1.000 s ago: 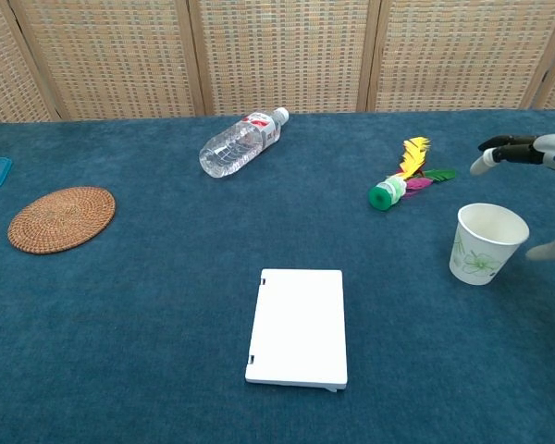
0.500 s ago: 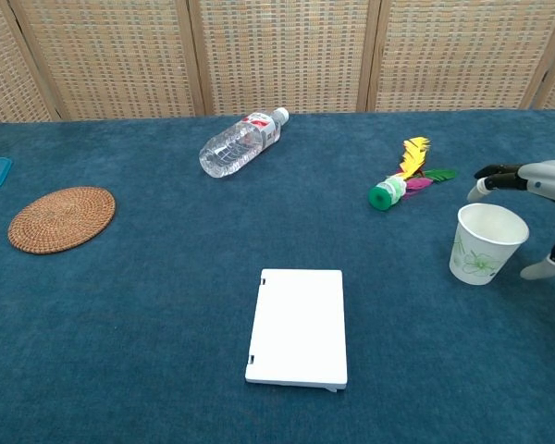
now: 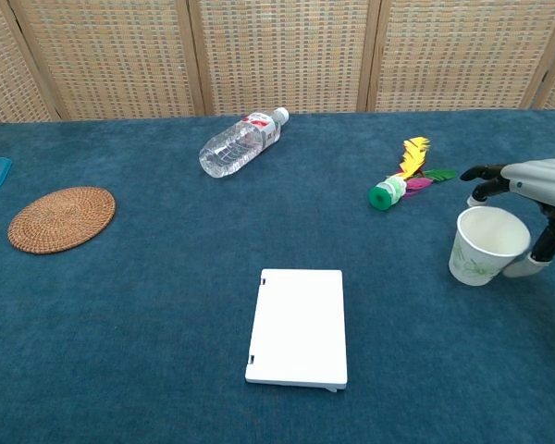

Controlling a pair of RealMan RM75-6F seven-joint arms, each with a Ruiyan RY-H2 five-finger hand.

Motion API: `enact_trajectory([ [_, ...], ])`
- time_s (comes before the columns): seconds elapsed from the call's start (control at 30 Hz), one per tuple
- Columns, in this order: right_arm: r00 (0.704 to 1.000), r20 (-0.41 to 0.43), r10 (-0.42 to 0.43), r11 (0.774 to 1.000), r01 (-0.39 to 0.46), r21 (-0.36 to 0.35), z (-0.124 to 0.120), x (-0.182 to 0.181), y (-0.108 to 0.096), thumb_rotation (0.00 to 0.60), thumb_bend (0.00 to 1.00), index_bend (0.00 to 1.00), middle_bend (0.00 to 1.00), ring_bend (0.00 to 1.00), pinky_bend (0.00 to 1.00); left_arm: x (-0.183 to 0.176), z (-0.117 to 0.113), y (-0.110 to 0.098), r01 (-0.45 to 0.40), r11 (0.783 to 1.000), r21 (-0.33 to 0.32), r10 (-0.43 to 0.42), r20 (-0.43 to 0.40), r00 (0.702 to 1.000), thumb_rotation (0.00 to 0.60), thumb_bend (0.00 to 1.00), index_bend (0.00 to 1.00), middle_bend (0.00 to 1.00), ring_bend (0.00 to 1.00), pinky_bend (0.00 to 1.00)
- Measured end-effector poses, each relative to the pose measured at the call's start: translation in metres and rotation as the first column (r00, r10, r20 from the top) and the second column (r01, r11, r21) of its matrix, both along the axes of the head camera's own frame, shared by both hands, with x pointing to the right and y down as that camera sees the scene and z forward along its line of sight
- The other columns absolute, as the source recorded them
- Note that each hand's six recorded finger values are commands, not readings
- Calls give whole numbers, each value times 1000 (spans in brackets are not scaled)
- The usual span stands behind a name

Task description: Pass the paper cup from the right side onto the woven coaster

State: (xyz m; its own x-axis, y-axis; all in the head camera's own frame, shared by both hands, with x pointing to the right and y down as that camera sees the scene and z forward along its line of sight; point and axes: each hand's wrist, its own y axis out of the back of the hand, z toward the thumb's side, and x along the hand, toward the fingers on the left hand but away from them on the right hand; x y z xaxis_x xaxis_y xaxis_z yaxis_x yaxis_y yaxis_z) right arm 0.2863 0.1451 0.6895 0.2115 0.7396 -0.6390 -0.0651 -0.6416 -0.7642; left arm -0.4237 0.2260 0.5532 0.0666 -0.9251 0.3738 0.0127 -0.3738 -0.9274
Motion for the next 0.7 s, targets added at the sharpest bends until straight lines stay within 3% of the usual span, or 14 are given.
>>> enact_trajectory([
  [0.7, 1000, -6, -24, 999, 24, 25, -17, -20, -10, 600, 84, 425, 69, 0, 0, -2, -2, 0, 6, 1000, 2, -6, -5, 1000, 600, 231, 0, 0, 0, 0],
])
